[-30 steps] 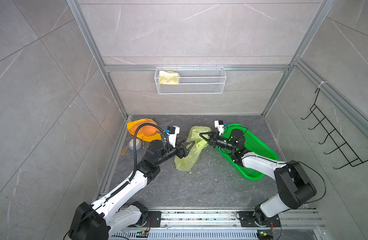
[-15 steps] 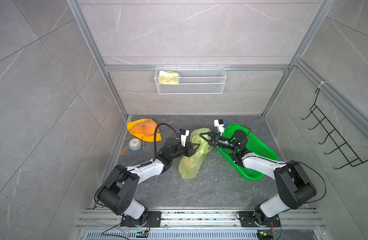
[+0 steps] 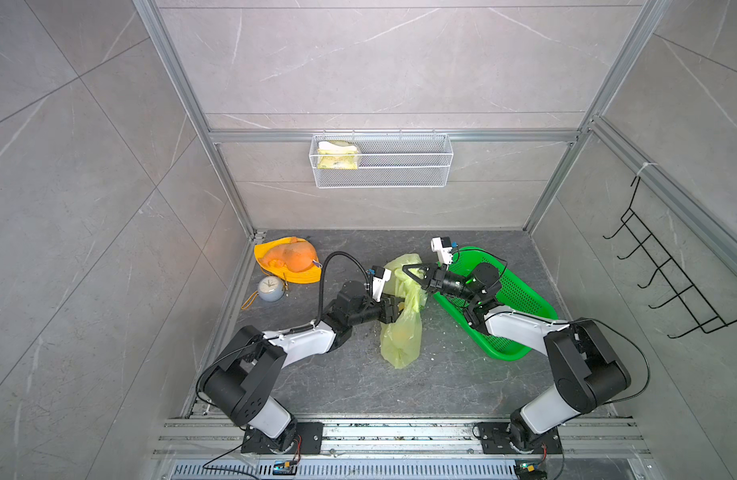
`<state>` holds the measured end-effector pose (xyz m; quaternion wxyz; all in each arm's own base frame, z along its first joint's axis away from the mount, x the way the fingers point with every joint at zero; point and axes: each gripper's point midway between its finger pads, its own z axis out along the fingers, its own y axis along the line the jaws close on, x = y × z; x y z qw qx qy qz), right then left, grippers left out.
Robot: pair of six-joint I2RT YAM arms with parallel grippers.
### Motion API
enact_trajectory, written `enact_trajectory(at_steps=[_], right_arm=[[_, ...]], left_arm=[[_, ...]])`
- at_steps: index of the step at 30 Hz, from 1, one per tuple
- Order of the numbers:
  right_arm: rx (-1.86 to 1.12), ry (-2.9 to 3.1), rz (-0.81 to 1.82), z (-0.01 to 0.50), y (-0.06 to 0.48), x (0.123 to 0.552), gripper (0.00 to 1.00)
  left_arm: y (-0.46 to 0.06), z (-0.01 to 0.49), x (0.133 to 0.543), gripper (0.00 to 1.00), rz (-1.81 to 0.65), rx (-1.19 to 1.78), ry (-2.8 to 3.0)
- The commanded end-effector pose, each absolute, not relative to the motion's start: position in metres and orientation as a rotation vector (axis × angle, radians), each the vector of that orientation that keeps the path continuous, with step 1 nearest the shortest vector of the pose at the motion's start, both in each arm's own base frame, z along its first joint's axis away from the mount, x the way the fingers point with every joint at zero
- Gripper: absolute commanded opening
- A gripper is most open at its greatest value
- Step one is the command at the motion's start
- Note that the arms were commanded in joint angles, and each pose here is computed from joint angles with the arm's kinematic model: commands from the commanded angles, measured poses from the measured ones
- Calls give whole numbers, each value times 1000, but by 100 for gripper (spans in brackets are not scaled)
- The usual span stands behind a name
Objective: Place the pears into plastic bags & tie knots
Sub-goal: Tie the plastic bag at the center of the board.
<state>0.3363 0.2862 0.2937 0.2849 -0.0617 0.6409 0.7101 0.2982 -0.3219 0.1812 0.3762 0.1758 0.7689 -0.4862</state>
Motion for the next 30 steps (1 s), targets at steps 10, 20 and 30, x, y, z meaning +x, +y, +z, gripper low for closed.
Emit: enact_trajectory(at_steps=[10,20,30], right_arm=[[-197,1659,1950,293,280,327,0],[-175,1656,1961,291,280,330,0],[-149,1655,1966,287,280,335,0]], left_arm=[[-281,317,307,68,-1330,334,1595],[-304,314,323,61,-1456,344,1574],[-325,308,314,51,-1558,413,1571]])
